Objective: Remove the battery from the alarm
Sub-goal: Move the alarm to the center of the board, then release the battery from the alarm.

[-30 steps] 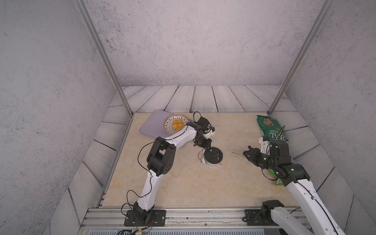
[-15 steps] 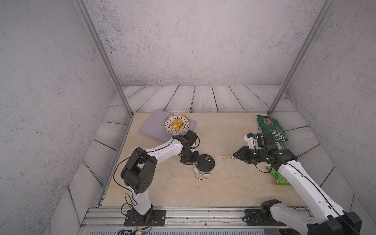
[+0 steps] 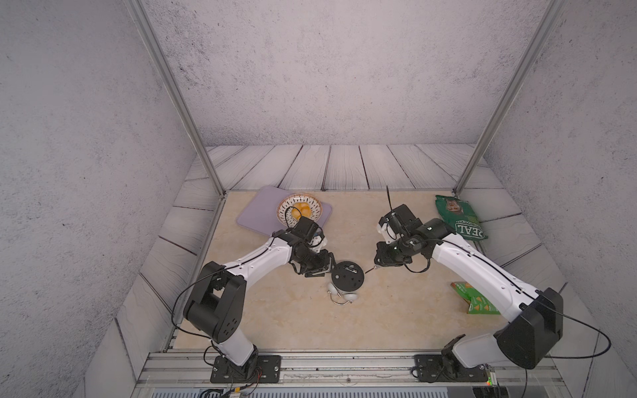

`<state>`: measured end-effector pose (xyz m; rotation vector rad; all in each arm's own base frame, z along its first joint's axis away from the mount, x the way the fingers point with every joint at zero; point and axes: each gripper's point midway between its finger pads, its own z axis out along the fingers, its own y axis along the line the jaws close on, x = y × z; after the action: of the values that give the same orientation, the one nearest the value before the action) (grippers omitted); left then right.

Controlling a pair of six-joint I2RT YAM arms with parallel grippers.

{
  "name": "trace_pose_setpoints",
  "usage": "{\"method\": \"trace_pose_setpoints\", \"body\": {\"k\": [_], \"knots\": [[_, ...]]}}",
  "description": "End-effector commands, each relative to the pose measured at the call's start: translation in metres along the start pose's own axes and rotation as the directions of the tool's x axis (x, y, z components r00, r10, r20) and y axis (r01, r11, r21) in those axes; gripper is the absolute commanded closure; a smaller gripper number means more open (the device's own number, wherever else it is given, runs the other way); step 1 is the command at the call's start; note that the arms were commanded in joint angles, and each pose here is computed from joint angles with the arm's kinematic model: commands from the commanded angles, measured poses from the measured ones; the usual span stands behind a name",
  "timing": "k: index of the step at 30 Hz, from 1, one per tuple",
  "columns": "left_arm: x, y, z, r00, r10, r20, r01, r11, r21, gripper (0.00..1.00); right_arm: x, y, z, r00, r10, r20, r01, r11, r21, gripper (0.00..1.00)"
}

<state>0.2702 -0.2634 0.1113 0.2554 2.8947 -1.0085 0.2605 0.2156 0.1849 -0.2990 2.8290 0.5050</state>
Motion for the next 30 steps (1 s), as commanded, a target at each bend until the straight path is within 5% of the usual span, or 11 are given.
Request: {"method": "trace_pose_setpoints", "body": {"k": [1, 12, 30], "knots": [[-0.013, -0.008, -0.004, 0.991, 0.134, -0.012, -0.134, 0.991, 0.009, 0.34, -0.003, -0.002, 0.004, 0.999, -0.026, -0.024, 0.028, 0.995, 0.094, 1.0], [-0.037, 0.006, 0.016, 0.987, 0.151, -0.055, -0.151, 0.989, 0.003, 0.46, -0.019, 0.007, 0.033, 1.0, -0.004, -0.023, 0.007, 0.989, 0.15, 1.0], [-0.026, 0.015, 0.047, 0.985, 0.09, -0.144, -0.083, 0.995, 0.052, 0.6, -0.008, 0.001, 0.061, 0.996, 0.053, -0.078, -0.039, 0.985, 0.166, 1.0]]}}
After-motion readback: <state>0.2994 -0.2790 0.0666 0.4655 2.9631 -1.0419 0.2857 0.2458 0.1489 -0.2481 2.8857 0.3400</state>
